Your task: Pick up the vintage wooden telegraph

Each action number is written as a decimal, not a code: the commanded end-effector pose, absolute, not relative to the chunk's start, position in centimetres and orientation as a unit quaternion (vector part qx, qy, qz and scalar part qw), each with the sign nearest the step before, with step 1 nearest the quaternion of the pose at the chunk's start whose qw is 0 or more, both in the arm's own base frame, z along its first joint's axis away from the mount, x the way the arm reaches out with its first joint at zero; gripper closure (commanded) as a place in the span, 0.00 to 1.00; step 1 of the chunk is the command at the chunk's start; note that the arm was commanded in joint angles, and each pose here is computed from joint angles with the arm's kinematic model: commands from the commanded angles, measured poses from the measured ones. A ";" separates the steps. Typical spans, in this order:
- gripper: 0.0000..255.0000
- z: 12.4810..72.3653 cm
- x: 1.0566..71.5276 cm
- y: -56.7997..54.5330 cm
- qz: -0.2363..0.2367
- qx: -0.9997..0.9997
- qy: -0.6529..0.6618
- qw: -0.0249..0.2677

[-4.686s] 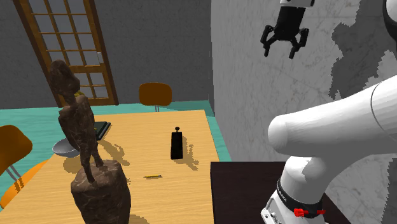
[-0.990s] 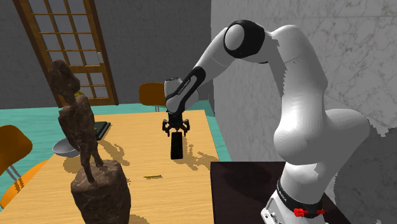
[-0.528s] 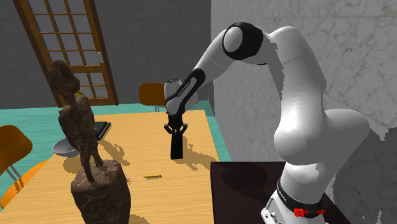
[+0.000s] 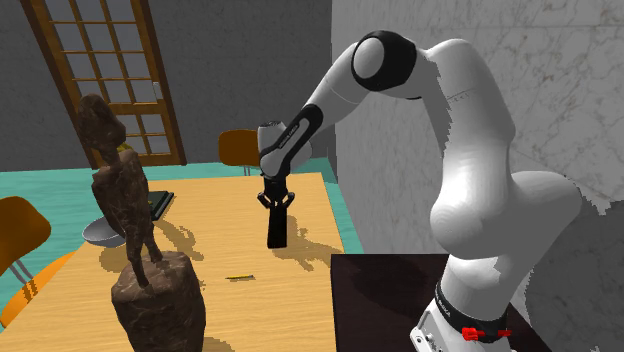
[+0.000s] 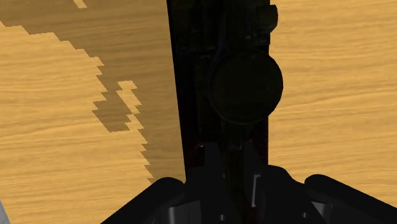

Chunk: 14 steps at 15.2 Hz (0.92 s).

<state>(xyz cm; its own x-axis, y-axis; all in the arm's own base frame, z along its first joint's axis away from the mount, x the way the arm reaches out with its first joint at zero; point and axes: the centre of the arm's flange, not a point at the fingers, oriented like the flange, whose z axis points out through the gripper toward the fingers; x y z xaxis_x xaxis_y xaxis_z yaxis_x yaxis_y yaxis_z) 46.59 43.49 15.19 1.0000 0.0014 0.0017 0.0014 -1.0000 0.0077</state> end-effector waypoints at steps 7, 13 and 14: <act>1.00 19.4 46.7 43.4 0.001 1.000 0.001 0.004; 1.00 22.1 46.7 43.4 0.001 1.000 0.001 0.004; 1.00 22.1 46.7 43.4 0.001 1.000 0.001 0.004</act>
